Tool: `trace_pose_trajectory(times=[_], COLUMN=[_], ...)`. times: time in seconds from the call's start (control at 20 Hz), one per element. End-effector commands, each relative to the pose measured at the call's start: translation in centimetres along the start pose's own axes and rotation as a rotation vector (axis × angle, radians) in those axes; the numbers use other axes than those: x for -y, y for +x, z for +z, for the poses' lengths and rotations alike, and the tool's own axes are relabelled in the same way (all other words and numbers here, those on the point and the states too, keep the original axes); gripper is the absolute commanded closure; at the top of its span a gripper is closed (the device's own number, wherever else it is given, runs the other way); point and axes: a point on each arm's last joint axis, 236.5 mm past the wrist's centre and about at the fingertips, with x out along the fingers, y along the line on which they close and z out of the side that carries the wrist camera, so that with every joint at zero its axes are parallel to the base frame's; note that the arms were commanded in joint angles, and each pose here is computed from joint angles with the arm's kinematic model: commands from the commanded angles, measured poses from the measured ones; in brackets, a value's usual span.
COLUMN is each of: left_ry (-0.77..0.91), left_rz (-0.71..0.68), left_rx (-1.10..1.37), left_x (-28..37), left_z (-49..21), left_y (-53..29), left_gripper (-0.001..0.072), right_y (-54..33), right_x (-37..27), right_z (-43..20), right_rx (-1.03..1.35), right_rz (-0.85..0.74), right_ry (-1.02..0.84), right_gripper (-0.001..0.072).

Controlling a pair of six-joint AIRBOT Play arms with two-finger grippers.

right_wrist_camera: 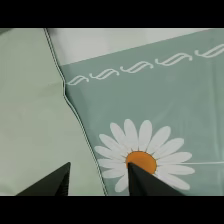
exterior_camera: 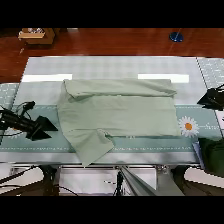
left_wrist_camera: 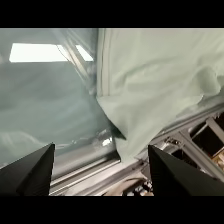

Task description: Fold the shirts.

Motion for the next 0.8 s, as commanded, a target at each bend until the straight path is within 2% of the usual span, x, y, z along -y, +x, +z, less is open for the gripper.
trace_pose_trajectory(times=[0.0, 0.15, 0.4, 0.45, 0.6, 0.65, 0.7, 0.75], left_ry=[-0.024, -0.026, 0.052, 0.069, 0.112, 0.138, 0.159, 0.171], left_rz=[-0.049, -0.096, 0.004, 0.023, 0.062, 0.069, 0.070, 0.065], left_rx=[-0.006, 0.089, 0.158, 0.172, 0.177, 0.162, 0.149, 0.135], left_x=[0.7, 2.4, 2.8, 2.9, 3.6, 3.9, 4.1, 4.2], left_z=[-0.8, 1.5, 3.7, 4.1, 4.4, 4.1, 3.8, 3.5], left_y=[2.8, 3.9, 5.8, 6.1, 7.3, 7.7, 7.9, 8.0], left_gripper=[0.0037, 0.0043, 0.0065, 0.0162, 0.0538, 0.0641, 0.0678, 0.0679], right_y=[-0.7, -1.6, -2.9, -3.2, -4.0, -4.3, -4.5, -4.6], right_x=[-0.8, -1.3, -1.9, -2.0, -2.7, -2.8, -2.8, -2.5], right_z=[0.2, 0.3, 0.3, 0.3, 0.4, 0.3, 0.2, 0.0], right_rx=[0.043, 0.076, 0.117, 0.124, 0.154, 0.162, 0.165, 0.158], right_rz=[0.028, 0.029, 0.021, 0.019, 0.032, 0.029, 0.024, 0.009], right_ry=[0.002, -0.006, -0.021, -0.023, -0.031, -0.031, -0.027, -0.024], right_gripper=[0.0241, 0.0242, 0.0242, 0.0242, 0.0242, 0.0242, 0.0242, 0.0242])
